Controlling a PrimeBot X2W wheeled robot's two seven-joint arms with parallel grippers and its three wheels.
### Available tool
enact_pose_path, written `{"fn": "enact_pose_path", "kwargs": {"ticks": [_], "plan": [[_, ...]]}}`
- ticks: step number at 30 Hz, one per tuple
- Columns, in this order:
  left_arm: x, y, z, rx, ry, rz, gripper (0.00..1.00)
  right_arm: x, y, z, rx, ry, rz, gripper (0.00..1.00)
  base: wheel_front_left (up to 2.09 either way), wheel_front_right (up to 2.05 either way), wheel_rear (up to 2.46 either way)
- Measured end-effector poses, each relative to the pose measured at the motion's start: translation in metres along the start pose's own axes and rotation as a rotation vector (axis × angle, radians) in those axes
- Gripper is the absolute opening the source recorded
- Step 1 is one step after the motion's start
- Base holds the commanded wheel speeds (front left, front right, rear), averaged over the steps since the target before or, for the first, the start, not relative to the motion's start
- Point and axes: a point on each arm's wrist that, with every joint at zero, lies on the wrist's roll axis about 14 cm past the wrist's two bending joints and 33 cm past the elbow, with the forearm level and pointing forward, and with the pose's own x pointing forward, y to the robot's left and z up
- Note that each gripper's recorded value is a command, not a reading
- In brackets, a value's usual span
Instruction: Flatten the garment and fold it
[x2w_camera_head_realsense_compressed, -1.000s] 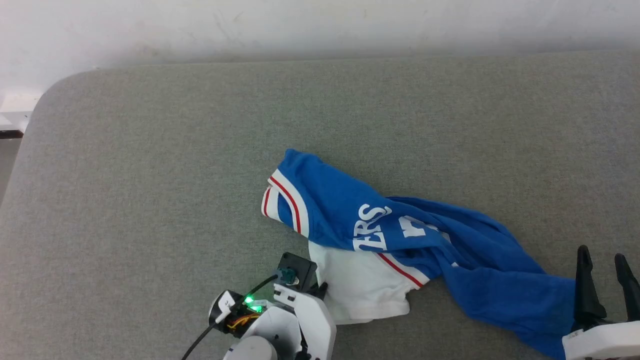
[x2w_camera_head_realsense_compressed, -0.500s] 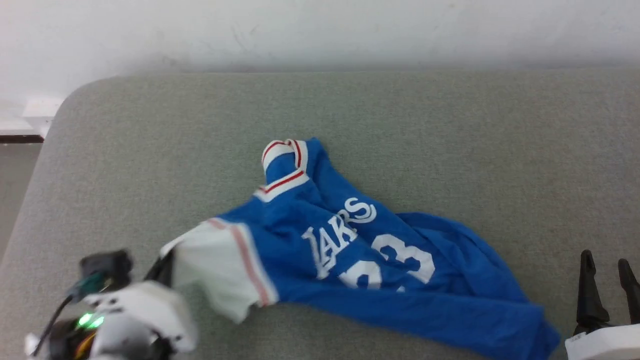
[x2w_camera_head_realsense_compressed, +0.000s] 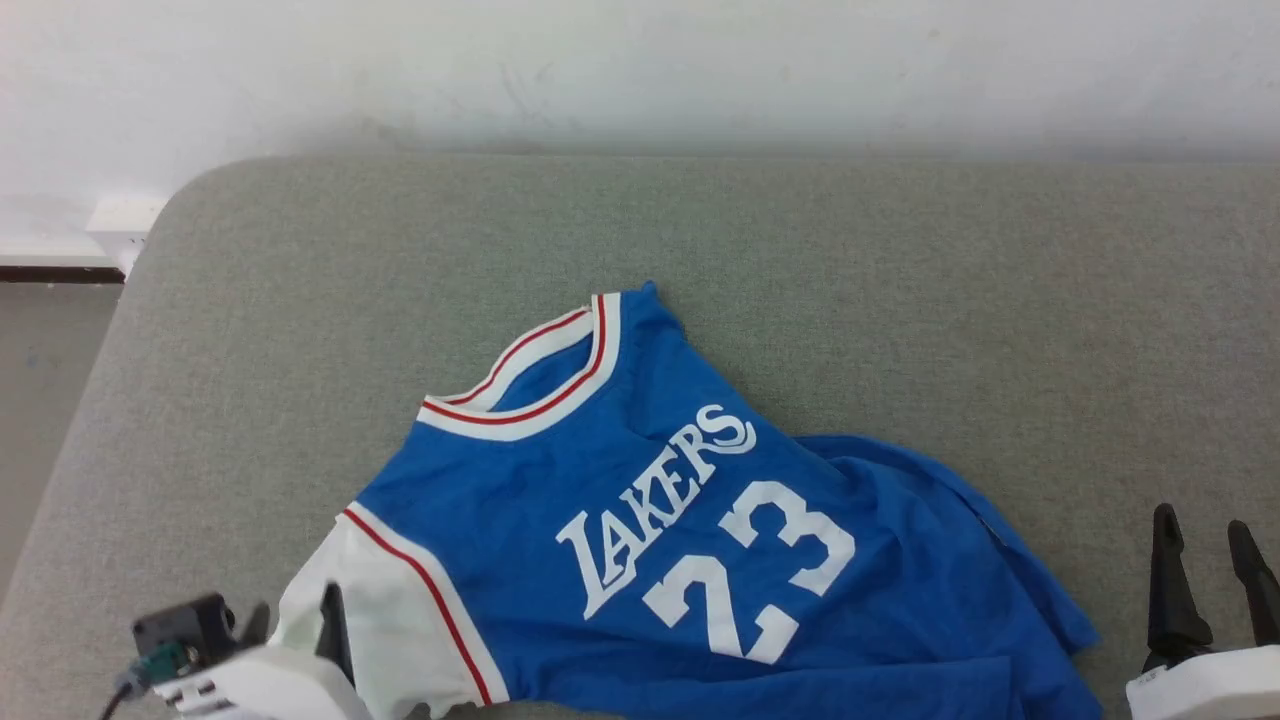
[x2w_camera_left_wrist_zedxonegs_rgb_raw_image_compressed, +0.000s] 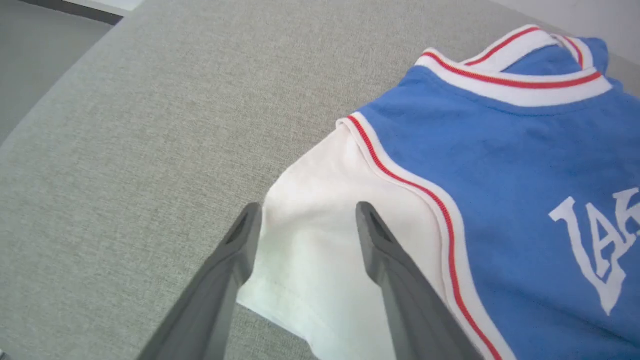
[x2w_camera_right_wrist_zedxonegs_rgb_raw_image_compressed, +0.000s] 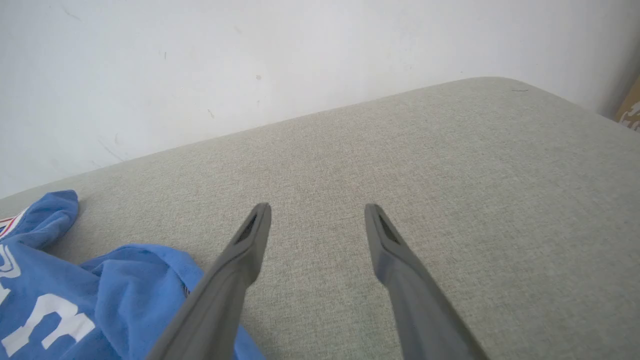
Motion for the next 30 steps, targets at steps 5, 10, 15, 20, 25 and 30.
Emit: {"fn": "enact_pose_path", "kwargs": {"ticks": [5,10,15,20,25,30], "plan": [[-0.004,-0.018,0.064,0.025,-0.208,-0.055,1.0,-0.002,0.003,0.006,-0.001,-0.012,0.009,1.0,0.0,0.0,0.0],[-0.014,-0.065,0.112,0.133,-0.351,-0.19,1.0,-0.003,0.003,0.005,-0.001,-0.005,0.012,1.0,0.0,0.0,0.0],[-0.016,-0.135,0.106,0.224,-0.324,-0.412,1.0,-0.003,0.003,0.0,-0.001,0.011,0.01,1.0,0.0,0.0,0.0],[-0.002,-0.181,0.077,0.34,-0.232,-0.544,1.0,-0.002,-0.001,-0.004,-0.001,0.022,-0.002,1.0,0.0,0.0,0.0],[0.02,-0.203,0.04,0.479,-0.092,-0.624,1.0,-0.001,-0.005,-0.008,-0.002,0.035,-0.017,1.0,0.0,0.0,0.0],[0.041,-0.212,0.015,0.586,0.015,-0.648,1.0,0.002,-0.009,-0.013,-0.002,0.049,-0.031,1.0,0.0,0.0,0.0]]}}
